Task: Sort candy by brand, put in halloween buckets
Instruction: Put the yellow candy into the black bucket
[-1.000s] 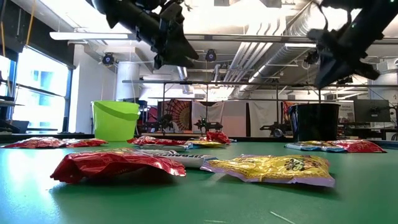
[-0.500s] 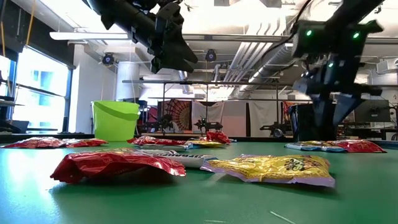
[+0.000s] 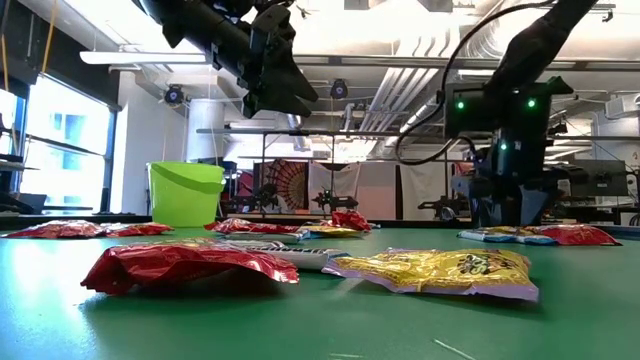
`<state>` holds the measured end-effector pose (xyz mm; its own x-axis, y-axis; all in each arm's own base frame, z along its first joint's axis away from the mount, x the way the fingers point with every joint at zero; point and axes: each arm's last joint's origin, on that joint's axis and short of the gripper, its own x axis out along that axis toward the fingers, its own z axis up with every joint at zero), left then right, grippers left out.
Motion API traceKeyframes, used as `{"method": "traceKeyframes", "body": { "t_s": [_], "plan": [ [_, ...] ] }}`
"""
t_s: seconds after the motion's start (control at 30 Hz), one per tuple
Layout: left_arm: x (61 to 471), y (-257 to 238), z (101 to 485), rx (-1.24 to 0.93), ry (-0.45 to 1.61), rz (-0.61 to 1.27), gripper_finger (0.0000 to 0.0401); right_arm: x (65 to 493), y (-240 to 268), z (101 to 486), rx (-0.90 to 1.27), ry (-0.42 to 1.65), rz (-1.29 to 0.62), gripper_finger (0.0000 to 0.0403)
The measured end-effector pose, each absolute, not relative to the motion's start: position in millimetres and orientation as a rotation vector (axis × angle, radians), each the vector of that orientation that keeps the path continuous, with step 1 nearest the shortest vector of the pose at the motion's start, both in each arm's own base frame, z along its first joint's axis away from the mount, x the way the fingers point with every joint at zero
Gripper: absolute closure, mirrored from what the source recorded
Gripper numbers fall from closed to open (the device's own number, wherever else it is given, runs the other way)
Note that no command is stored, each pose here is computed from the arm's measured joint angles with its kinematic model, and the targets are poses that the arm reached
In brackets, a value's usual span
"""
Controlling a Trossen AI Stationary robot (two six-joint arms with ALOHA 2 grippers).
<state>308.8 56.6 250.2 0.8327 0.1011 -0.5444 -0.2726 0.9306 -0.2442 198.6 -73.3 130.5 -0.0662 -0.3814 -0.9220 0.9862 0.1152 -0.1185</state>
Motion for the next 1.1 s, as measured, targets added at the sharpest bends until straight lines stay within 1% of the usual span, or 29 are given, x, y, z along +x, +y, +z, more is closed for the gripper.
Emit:
{"method": "traceKeyframes", "body": {
  "t_s": [0.07,0.13,0.33,0.37,0.4,0.5,0.57,1.1],
  "plan": [
    [308.8,56.6,250.1,-0.322,0.554,0.202,0.024,199.2,-73.4,128.5,0.775,1.056,-1.339,0.0231],
    [308.8,56.6,250.1,-0.322,0.555,0.202,0.024,199.4,-73.4,128.5,0.773,1.053,-1.337,0.0258],
    [308.8,56.6,250.1,-0.322,0.555,0.202,0.024,200.4,-73.6,128.0,0.763,1.063,-1.312,0.0377],
    [308.7,56.6,250.0,-0.322,0.555,0.202,0.024,200.8,-73.6,128.4,0.758,1.064,-1.301,0.0389],
    [308.7,56.6,250.0,-0.322,0.555,0.202,0.024,201.2,-73.6,128.9,0.756,1.065,-1.287,0.0395],
    [308.8,56.6,250.1,-0.322,0.555,0.202,0.024,203.0,-73.8,133.6,0.76,1.066,-1.252,0.0391],
    [308.8,56.6,250.2,-0.322,0.555,0.202,0.024,203.9,-73.9,140.1,0.755,1.062,-1.226,0.0398],
    [308.7,57.2,250.6,-0.316,0.551,0.218,0.024,218.5,-71.9,229.1,0.777,0.73,-0.953,0.0403]
  ]
}}
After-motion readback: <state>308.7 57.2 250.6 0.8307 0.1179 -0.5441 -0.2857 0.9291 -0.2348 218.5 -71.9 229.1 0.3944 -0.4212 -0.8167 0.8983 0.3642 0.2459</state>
